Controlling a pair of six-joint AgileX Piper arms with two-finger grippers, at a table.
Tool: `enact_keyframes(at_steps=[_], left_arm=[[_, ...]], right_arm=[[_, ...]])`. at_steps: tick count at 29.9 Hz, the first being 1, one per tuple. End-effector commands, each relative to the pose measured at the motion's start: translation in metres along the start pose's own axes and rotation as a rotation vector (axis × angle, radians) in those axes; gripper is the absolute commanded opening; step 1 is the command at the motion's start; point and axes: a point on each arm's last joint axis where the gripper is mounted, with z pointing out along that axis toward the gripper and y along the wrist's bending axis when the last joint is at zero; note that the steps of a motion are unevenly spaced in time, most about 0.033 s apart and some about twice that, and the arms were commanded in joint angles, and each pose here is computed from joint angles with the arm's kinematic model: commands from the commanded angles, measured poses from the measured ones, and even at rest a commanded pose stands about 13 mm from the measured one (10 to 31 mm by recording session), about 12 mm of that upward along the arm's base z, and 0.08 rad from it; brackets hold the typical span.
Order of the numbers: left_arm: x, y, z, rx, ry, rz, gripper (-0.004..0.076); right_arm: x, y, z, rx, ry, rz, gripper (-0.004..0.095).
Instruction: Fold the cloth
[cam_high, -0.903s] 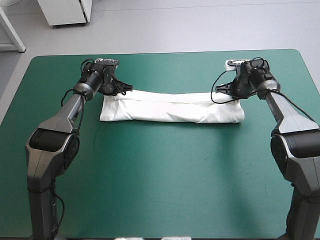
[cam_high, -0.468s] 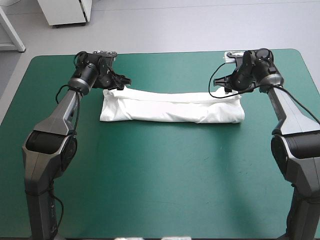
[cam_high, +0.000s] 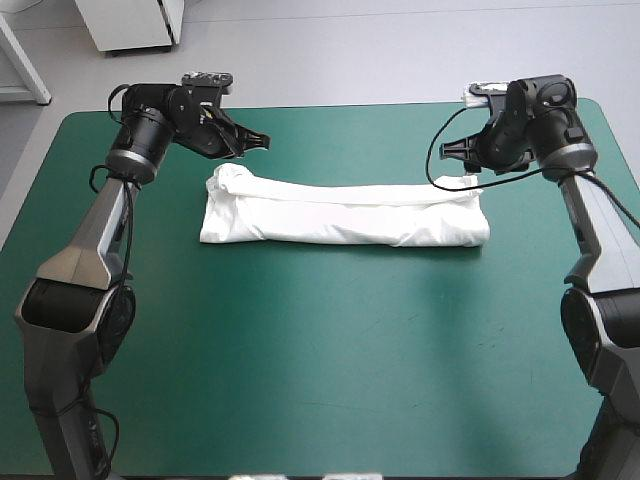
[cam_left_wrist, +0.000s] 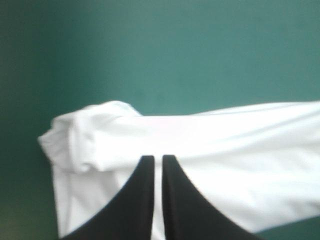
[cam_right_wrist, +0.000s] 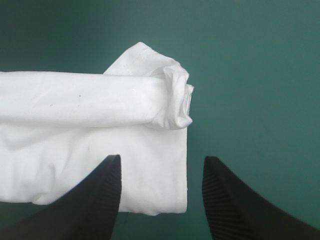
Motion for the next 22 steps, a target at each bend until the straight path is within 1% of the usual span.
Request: enact_keyframes(at_steps=[1,5,11,15,22], left_arm=[[-0.008,-0.039,-0.043,0.144,-0.108,0.055,-0.0009],[-0.001,-0.08,-0.038,0.184,-0.098,0.161,-0.0009],[0.012,-0.128,-0.011,0.242,-0.052,0.244,-0.0009],[0.021,-0.138,0.026,0.246,0.019,0.254,-0.0009],[0.03,-0.138,0.073,0.244,0.075,0.235,-0.0009]], right_arm=[[-0.002,-0.006,-0.058,0.001,-0.155,0.006,0.0486],[0.001,-0.011,-0.077,0.008,-0.185,0.016,0.0475],[0.005,-0.028,-0.097,0.006,-0.214,0.07,0.0374],[0.007,-0.04,-0.107,-0.025,-0.233,0.114,0.0338],[0.01,-0.052,-0.103,-0.016,-0.215,0.144,0.0336]])
